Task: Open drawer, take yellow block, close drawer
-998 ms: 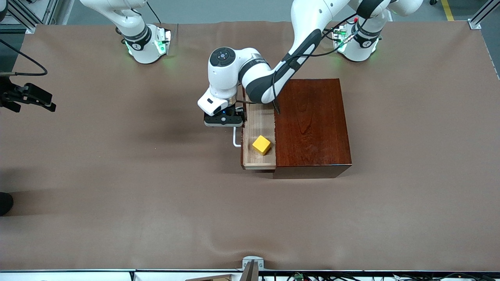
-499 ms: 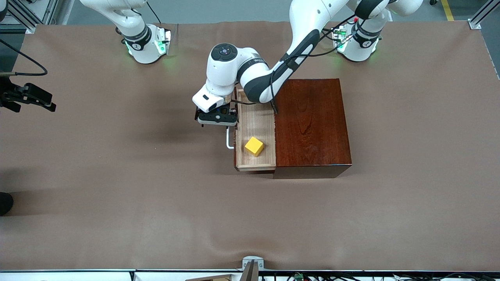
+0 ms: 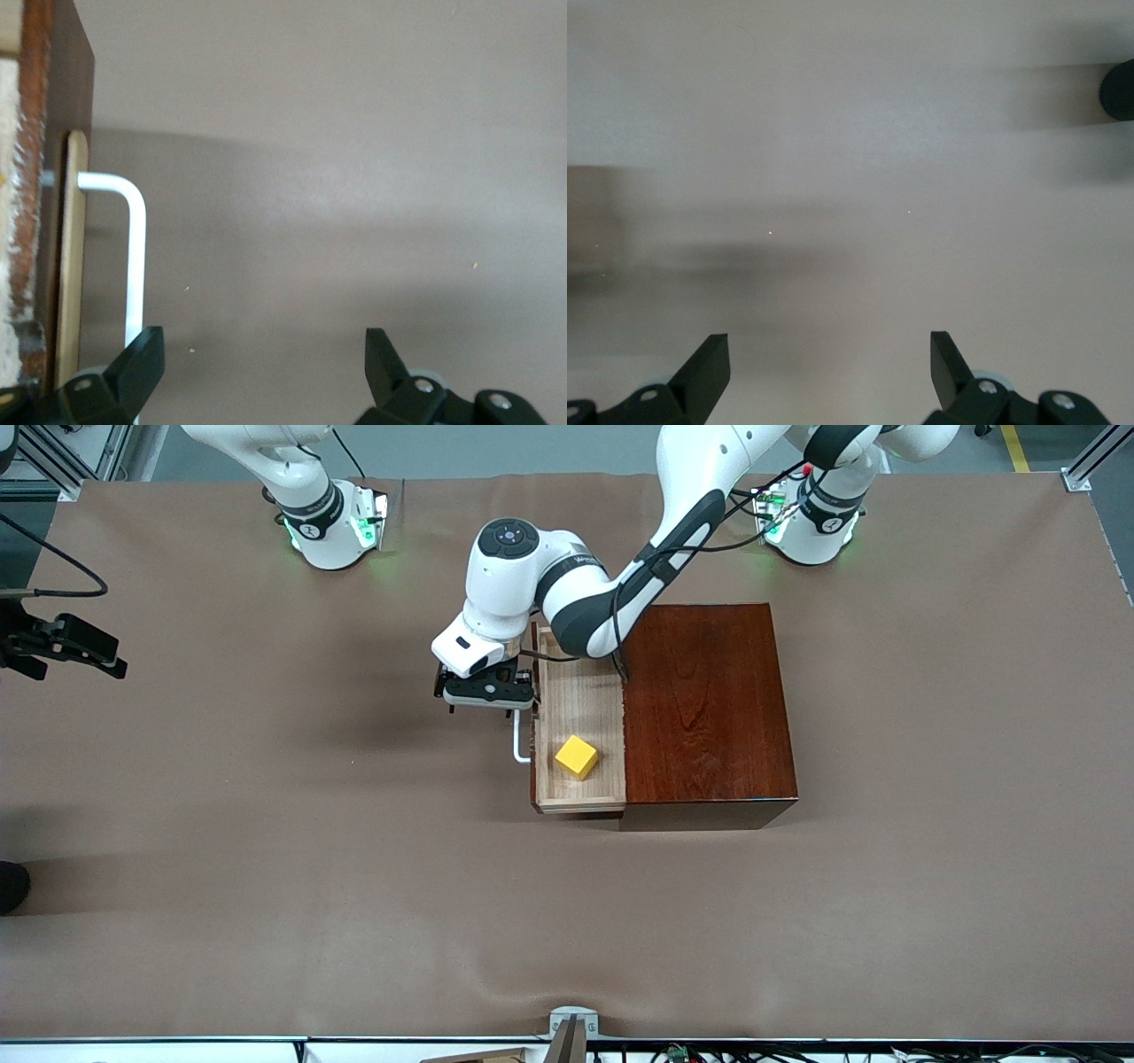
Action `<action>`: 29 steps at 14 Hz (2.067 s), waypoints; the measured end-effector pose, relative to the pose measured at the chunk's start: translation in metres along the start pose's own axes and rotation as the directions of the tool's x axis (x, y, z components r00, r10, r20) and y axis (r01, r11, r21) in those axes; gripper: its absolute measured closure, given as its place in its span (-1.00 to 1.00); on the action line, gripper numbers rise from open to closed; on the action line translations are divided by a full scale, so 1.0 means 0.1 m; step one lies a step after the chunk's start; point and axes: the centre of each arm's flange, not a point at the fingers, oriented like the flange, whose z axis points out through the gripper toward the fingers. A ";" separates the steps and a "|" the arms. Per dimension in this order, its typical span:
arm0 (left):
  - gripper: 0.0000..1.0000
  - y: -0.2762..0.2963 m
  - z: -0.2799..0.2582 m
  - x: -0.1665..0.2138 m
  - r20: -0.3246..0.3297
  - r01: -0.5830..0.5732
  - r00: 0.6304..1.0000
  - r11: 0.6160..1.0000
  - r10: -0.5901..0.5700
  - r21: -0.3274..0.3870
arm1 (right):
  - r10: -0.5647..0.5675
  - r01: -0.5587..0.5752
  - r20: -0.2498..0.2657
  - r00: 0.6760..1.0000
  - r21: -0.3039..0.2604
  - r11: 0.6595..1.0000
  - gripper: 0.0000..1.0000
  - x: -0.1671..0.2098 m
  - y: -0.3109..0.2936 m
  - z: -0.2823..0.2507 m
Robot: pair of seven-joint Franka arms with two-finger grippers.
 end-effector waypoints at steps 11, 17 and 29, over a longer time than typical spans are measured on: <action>-1.00 -0.93 -1.14 1.77 -0.118 0.327 0.934 0.939 -0.338 -0.105 | -0.001 0.001 0.000 1.000 0.000 1.000 -1.00 0.00 0.00 0.00; -1.00 -1.70 -1.00 2.28 -0.136 0.341 0.930 0.940 -0.341 -0.026 | 0.013 -0.013 0.016 1.000 0.000 1.000 -1.00 0.04 -0.20 0.08; -1.00 -3.79 -0.85 3.32 -0.149 0.134 0.982 0.981 -0.113 0.142 | 0.361 -0.360 0.084 0.929 -0.031 0.933 -1.00 0.06 -1.85 0.53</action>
